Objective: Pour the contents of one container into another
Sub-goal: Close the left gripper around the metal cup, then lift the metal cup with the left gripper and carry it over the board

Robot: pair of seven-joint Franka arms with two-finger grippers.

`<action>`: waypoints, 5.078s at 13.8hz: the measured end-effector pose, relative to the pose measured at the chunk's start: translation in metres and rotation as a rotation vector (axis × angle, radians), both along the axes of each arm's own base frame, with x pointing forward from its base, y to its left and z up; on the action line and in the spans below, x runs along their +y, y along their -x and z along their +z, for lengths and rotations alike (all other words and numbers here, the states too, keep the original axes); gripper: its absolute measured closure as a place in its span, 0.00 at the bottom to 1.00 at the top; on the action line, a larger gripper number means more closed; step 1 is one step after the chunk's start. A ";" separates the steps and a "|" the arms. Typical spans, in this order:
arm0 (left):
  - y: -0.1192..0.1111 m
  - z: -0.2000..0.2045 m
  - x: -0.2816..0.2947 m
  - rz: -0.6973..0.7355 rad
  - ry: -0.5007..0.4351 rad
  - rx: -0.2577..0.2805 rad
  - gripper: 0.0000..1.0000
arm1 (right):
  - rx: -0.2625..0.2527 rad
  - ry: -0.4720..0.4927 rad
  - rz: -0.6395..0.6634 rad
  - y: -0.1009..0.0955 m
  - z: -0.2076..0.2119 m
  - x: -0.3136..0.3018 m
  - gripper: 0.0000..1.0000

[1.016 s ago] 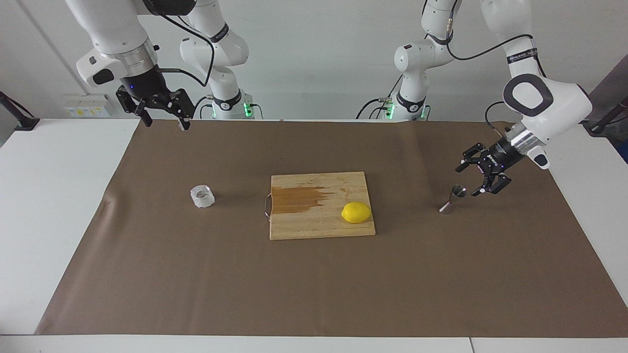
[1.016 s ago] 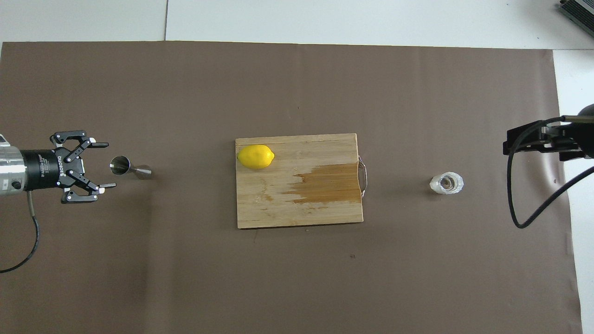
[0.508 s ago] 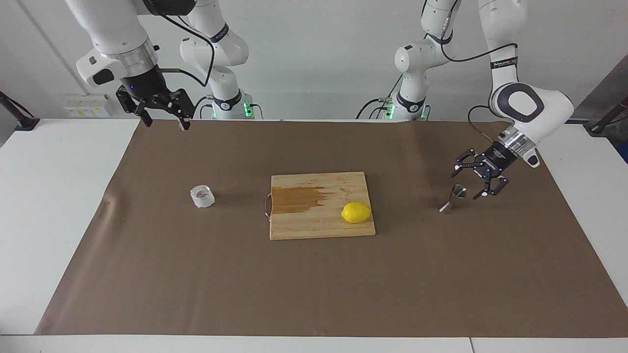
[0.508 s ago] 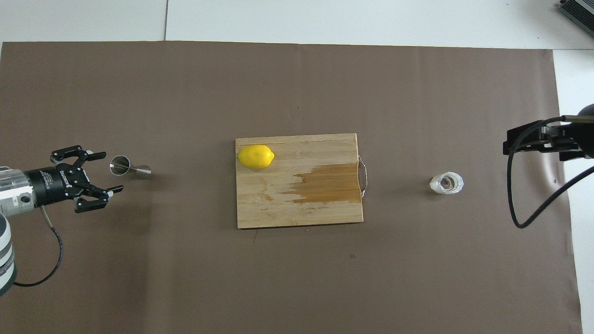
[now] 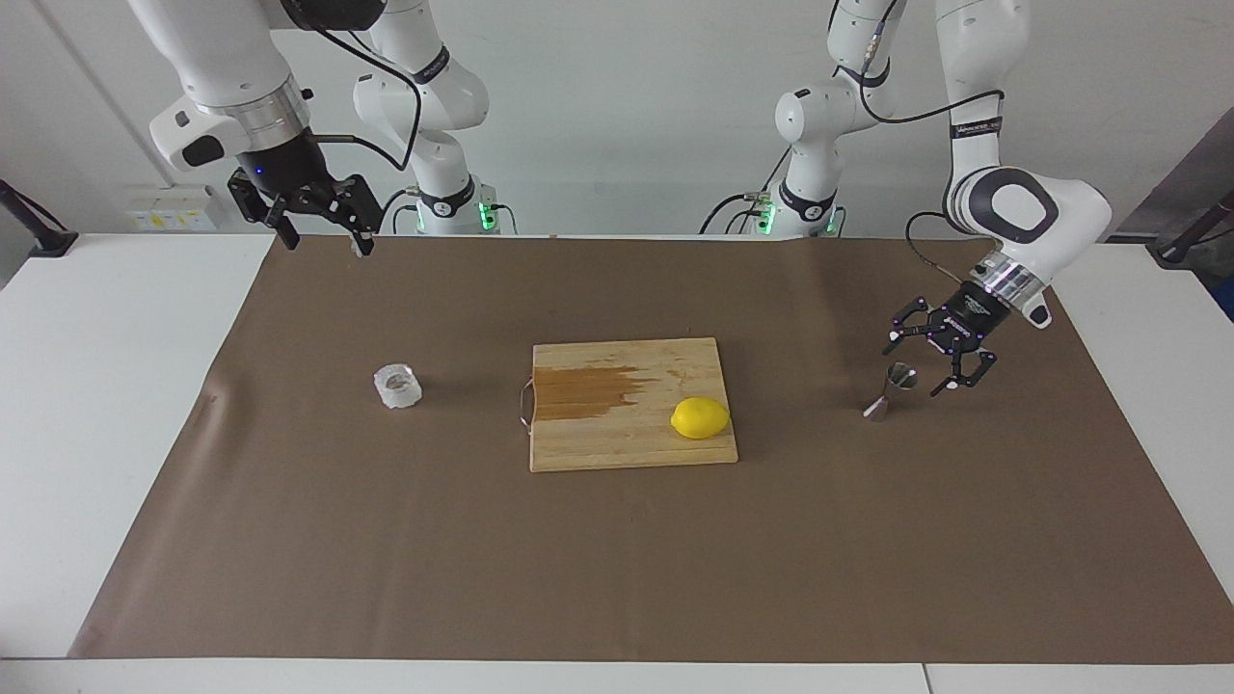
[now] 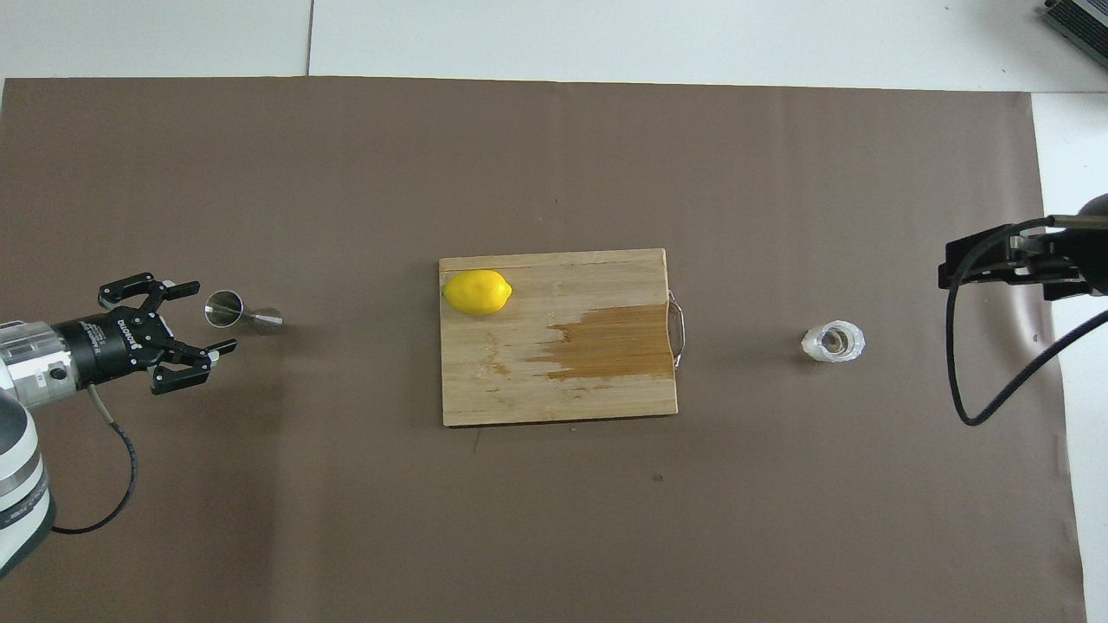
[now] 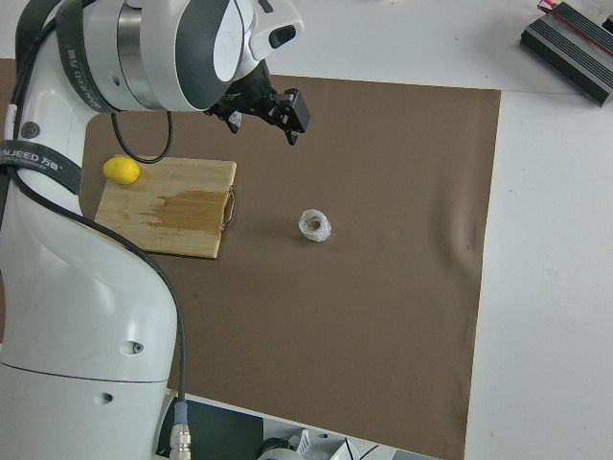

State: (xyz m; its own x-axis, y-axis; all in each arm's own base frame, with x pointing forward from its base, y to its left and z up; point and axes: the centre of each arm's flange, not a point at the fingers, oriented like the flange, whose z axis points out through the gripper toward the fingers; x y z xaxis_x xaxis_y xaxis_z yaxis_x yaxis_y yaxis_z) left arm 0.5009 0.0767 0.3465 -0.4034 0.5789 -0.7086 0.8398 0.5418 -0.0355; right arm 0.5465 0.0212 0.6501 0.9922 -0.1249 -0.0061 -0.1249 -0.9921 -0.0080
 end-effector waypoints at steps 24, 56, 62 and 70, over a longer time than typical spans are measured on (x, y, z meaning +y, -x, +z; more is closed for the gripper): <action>-0.003 -0.002 -0.016 0.018 -0.012 -0.013 0.30 | 0.000 0.000 0.000 0.000 0.000 0.000 0.00; -0.044 0.100 -0.253 -0.158 0.087 -0.046 0.50 | 0.000 0.000 0.000 0.000 0.000 0.000 0.00; 0.001 0.089 -0.386 0.001 0.057 -0.054 0.50 | 0.000 0.000 0.000 0.000 0.000 0.000 0.00; 0.041 0.048 -0.488 -0.041 0.022 -0.074 0.50 | 0.000 0.000 0.000 0.000 0.000 0.000 0.00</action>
